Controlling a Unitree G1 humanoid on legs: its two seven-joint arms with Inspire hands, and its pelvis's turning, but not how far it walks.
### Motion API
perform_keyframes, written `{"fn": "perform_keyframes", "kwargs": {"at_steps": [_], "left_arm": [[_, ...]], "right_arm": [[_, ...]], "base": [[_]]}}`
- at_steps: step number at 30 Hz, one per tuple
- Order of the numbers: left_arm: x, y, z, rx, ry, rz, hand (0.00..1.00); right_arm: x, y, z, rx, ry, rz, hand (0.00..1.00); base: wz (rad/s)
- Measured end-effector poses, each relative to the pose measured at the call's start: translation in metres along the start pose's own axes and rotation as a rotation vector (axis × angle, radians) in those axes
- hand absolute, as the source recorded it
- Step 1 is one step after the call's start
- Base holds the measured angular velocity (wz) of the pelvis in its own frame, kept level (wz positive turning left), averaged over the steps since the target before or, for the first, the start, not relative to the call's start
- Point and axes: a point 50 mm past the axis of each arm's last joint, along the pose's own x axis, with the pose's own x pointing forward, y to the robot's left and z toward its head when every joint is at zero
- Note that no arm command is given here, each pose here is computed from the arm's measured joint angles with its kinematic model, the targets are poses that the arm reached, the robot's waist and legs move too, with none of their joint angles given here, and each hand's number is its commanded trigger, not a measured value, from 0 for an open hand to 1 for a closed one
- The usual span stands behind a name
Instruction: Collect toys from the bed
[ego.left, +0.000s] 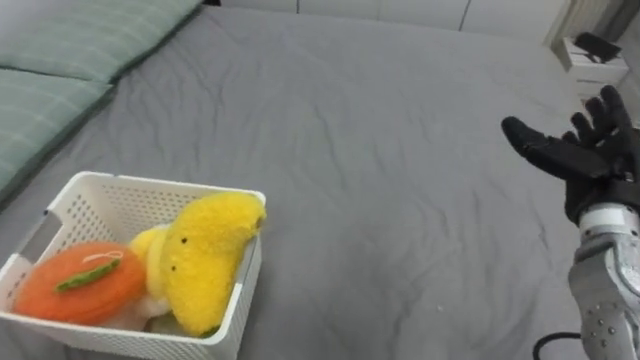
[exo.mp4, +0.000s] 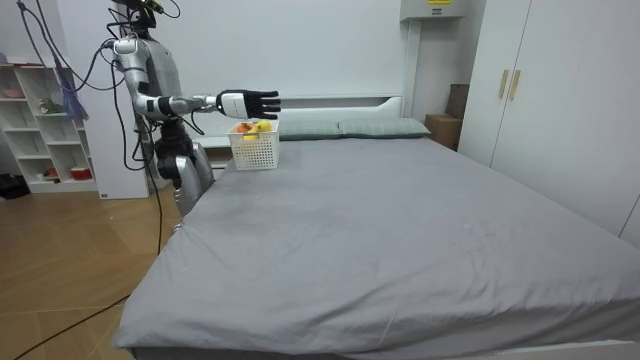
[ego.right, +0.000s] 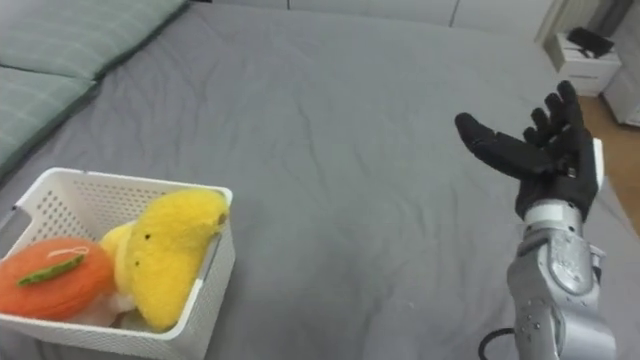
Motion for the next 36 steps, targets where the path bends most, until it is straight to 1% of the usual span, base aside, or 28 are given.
{"fn": "perform_keyframes", "kwargs": {"at_steps": [2,6,9,12,14,17,20,21,23,24,26,27,29,31,33,35,36], "left_arm": [[0.0,0.002,0.004,-0.007,-0.019,0.005,0.0],[0.001,0.002,0.007,-0.023,-0.036,0.004,0.0],[0.0,0.005,0.008,-0.024,-0.041,0.011,0.0],[0.0,0.007,0.01,-0.022,-0.044,0.013,0.0],[0.0,0.009,0.012,-0.028,-0.051,0.02,0.0],[0.0,0.01,0.01,-0.046,-0.047,0.026,0.0],[0.0,0.013,0.011,-0.07,-0.044,0.033,0.0],[0.0,0.013,0.011,-0.071,-0.045,0.034,0.0],[0.0,0.013,0.012,-0.084,-0.046,0.031,0.0],[0.0,0.012,0.012,-0.087,-0.044,0.03,0.0],[0.001,0.011,0.013,-0.087,-0.043,0.025,0.0],[0.001,0.01,0.014,-0.087,-0.041,0.024,0.0],[0.002,0.01,0.011,-0.091,-0.018,0.022,0.0],[0.003,0.008,0.007,-0.091,0.002,0.018,0.0],[0.003,0.006,0.002,-0.092,0.024,0.016,0.0],[0.003,0.005,0.002,-0.086,0.035,0.015,0.0],[0.003,0.005,0.002,-0.079,0.037,0.014,0.0]], "right_arm": [[-0.005,-0.014,-0.004,0.017,0.018,-0.045,0.0],[-0.013,-0.029,-0.01,-0.001,0.046,-0.105,0.0],[-0.023,-0.05,-0.024,-0.019,0.109,-0.173,0.0],[-0.029,-0.069,-0.04,-0.042,0.182,-0.255,0.0],[-0.038,-0.095,-0.06,-0.07,0.272,-0.36,0.0],[-0.053,-0.118,-0.084,-0.088,0.389,-0.464,0.0],[-0.086,-0.15,-0.118,-0.112,0.579,-0.606,0.0],[-0.093,-0.154,-0.124,-0.118,0.614,-0.627,0.0],[-0.123,-0.169,-0.146,-0.163,0.766,-0.7,0.0],[-0.133,-0.173,-0.151,-0.19,0.809,-0.713,0.0],[-0.169,-0.187,-0.163,-0.259,0.96,-0.76,0.0],[-0.177,-0.189,-0.165,-0.283,0.994,-0.764,0.0],[-0.2,-0.194,-0.172,-0.354,1.104,-0.744,0.0],[-0.214,-0.195,-0.177,-0.394,1.186,-0.707,0.0],[-0.225,-0.194,-0.181,-0.447,1.266,-0.658,0.0],[-0.234,-0.19,-0.186,-0.545,1.359,-0.555,0.0],[-0.236,-0.189,-0.187,-0.567,1.38,-0.531,0.0]], "base": [[-0.34],[-0.27],[-0.24],[-0.12],[0.0],[-0.04],[-0.04],[-0.04],[-0.04],[0.0],[-0.05],[-0.1],[-0.09],[-0.05],[-0.07],[-0.07],[0.0]]}}
